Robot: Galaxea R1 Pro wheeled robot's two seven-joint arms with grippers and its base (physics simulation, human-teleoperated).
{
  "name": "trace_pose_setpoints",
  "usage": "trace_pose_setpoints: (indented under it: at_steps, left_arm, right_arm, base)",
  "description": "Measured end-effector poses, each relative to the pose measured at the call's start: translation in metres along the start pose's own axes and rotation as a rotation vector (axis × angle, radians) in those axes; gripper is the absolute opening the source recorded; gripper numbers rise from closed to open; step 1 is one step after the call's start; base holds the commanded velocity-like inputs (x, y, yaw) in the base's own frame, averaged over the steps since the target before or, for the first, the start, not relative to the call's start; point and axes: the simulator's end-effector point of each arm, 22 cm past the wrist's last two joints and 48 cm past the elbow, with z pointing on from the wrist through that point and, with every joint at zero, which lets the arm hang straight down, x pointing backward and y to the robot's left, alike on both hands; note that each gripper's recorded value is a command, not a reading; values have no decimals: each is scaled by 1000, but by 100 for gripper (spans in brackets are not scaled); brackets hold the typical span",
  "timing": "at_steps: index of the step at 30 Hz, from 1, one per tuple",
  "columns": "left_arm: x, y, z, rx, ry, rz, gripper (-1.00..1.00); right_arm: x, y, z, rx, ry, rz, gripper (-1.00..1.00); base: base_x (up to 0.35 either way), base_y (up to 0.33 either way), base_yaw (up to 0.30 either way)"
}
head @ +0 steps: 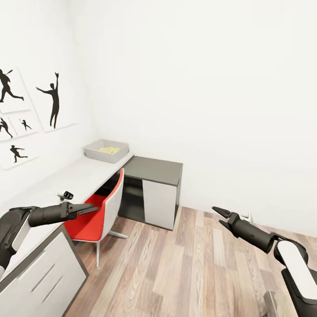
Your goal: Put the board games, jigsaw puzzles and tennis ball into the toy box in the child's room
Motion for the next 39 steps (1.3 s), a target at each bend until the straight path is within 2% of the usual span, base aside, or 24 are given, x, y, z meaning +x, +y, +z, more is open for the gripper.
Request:
trace_pose_setpoints:
  at_steps: [17,24,31,36,39]
  left_arm:
    - [-2,-6,-1,2,-2,11,100]
    - [-3,-7,-1,3,-3,14,100]
    - [-3,-7,-1,2,-4,13,100]
    - [-2,-7,-1,2,-3,13,100]
    - [-2,-7,-1,3,-3,13,100]
  right_arm:
    - [-1,5,-2,-7,-4,-6,100]
    - [0,1,-2,1,-1,4,100]
    - [2,-3,-1,20,5,-15,100]
    - [19,0,9,30,36,-35,100]
    - [22,1,14,30,26,-37,100]
  base:
    - [-140,95,-257]
    - [-139,97,-240]
    - [-132,99,-54]
    - [-21,16,-4]
    - [-4,3,-1]
